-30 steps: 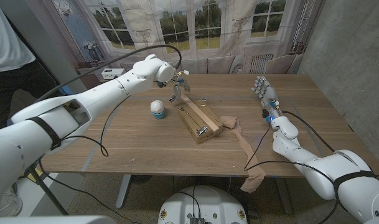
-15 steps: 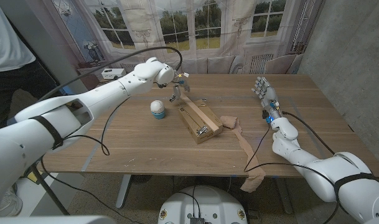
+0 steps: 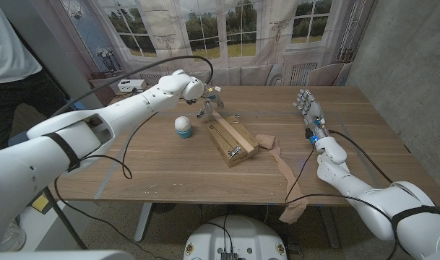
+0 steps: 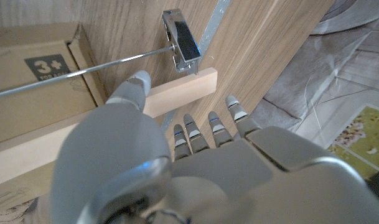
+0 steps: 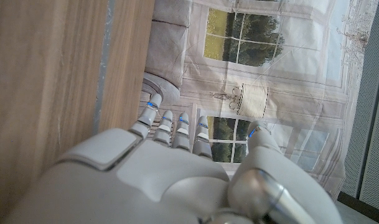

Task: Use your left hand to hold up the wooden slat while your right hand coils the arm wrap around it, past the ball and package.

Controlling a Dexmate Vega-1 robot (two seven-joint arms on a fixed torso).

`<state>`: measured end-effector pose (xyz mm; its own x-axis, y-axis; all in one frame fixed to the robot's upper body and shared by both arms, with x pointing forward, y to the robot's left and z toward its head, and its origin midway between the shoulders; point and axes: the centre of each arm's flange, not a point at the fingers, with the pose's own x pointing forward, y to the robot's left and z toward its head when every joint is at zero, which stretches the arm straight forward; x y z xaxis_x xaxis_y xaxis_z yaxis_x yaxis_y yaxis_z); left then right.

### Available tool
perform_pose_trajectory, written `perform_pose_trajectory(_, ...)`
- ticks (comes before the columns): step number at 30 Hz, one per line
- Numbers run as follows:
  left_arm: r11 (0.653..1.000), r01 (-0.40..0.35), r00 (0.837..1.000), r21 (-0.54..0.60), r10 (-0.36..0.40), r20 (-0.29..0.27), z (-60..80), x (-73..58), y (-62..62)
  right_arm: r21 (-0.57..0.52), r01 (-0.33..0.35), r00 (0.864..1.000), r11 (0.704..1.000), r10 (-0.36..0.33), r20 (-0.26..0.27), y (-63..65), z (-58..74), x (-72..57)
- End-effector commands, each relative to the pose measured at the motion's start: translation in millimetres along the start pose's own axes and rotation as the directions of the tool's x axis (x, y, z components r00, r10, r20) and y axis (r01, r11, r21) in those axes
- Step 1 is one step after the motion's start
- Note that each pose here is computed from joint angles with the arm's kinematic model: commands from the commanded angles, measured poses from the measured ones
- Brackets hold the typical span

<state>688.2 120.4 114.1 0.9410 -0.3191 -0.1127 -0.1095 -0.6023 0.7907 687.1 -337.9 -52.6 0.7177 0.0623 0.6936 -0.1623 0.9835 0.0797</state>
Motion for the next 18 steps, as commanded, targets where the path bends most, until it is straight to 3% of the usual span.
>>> perform_pose_trajectory(1, 0.999, 0.018, 0.999, -0.031, -0.017, 0.036, 3.9, 11.7, -2.7, -0.007, 0.002, 1.000, 1.000, -0.002, -0.002, -0.4, 0.7, 1.1)
perform_pose_trajectory(18, 0.997, 0.018, 0.998, -0.071, -0.013, 0.067, 12.2, 17.1, -9.8, -0.006, -0.006, 1.000, 1.000, 0.006, -0.005, 0.1, 0.3, 3.9)
